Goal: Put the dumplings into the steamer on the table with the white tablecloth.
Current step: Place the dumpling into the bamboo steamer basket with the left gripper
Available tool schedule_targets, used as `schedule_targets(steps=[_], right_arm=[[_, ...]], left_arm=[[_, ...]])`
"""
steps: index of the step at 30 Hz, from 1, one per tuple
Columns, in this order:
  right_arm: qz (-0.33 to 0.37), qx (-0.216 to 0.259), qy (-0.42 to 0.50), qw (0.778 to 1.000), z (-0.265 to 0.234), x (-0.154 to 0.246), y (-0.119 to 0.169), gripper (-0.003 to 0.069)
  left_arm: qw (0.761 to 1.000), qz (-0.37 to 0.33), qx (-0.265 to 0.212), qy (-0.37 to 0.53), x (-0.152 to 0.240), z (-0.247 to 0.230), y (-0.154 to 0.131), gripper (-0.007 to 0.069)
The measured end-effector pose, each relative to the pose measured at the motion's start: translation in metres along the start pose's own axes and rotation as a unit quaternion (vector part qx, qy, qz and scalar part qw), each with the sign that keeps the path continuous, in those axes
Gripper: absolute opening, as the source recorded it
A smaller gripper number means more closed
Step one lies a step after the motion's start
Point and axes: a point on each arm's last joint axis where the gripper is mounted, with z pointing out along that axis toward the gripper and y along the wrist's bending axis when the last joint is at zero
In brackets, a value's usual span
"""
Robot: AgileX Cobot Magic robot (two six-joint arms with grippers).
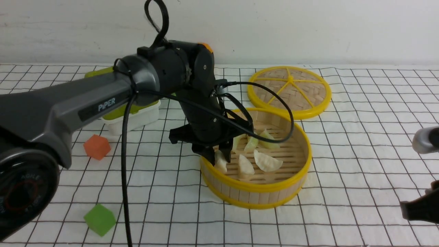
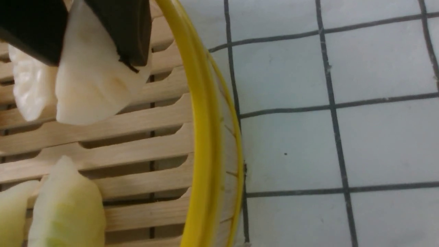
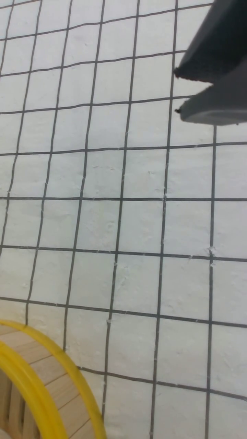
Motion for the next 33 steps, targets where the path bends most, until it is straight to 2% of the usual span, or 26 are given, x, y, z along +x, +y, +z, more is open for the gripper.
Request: schedule_targets(steps=[7,15,25,27,30,33], right_arm=[[0.0,0.0,0.0,1.0,0.0,0.0,0.0,0.0126],[0.002,-0.006,-0.003,1.0,0.0,-0.001,0.001,0.0127],[0.005,-0.009,-0.001,1.0,0.0,0.0,0.002,0.0137],[0.005,-0.009,-0.001,1.0,0.0,0.0,0.002,0.0137],[0.005,-0.009,-0.001,1.0,0.0,0.0,0.002,0.0137],[0.0,-0.009,-0.001,1.0,0.0,0.0,0.002,0.0137]], left_arm=[[1.0,0.004,0.003,-0.012,-0.002,0.0,-0.001,0.0226],[0.999,0.036,-0.023,-0.015,0.004,0.012,-0.009,0.0226],[0.999,0.031,-0.026,-0.019,0.003,0.026,-0.009,0.023],[0.999,0.032,-0.024,-0.022,0.003,0.026,-0.009,0.0264],[0.999,0.038,-0.021,-0.027,0.002,0.024,-0.01,0.0355],[0.998,0.052,-0.02,-0.035,0.001,0.014,-0.011,0.0387]])
